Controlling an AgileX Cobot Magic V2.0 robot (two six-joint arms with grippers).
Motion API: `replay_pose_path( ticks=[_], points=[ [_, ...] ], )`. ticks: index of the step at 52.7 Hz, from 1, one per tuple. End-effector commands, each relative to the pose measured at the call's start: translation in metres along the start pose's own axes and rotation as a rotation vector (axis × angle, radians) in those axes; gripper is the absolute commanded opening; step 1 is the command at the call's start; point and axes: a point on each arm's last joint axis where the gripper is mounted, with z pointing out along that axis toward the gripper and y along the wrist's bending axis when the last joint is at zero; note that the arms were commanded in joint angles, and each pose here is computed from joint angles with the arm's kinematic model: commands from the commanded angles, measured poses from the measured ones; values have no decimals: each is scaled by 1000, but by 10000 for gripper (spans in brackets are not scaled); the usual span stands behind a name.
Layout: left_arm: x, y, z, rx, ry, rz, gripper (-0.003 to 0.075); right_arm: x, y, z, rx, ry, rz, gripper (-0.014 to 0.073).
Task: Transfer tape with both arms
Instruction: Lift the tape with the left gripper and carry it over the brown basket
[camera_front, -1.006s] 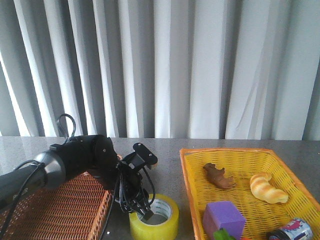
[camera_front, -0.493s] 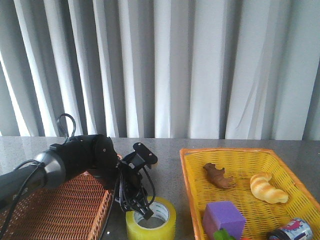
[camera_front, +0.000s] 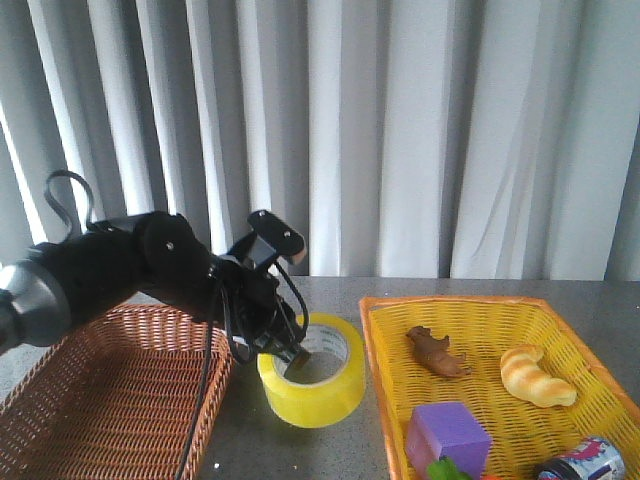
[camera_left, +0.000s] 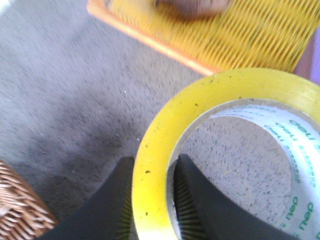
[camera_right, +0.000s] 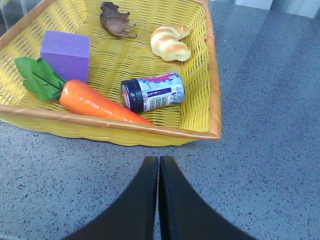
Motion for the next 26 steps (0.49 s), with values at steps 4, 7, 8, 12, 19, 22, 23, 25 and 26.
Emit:
replay_pose_path(
  ticks=[4, 7, 8, 12, 19, 22, 23, 25, 26],
  points=[
    [-36, 7, -88, -106, -250, -70, -7, -12, -1, -3, 1, -74, -15, -5],
    [-35, 12, -106, -129, -268, -91, -7, -12, -1, -3, 0, -73, -14, -5],
    [-34, 15, -112, -139, -272, -94, -7, -12, -1, -3, 0, -73, -13, -5],
    [-29, 24, -134, -170, -275, -108, -7, -12, 0, -3, -6, -71, -8, -5],
    [-12, 43, -160, -211, -225, -148, -7, -11, 1, -3, -19, -61, 9, -5],
    [-1, 54, -166, -229, -183, -167, -7, -11, 2, -3, -24, -59, 14, -5],
    [3, 57, -167, -235, -166, -176, -7, -11, 2, -3, -26, -59, 16, -5],
    [9, 63, -169, -240, -146, -198, -7, -11, 2, -3, -28, -58, 18, -5],
    [13, 67, -170, -244, -138, -211, -7, -11, 2, -3, -29, -57, 19, -5]
  ],
)
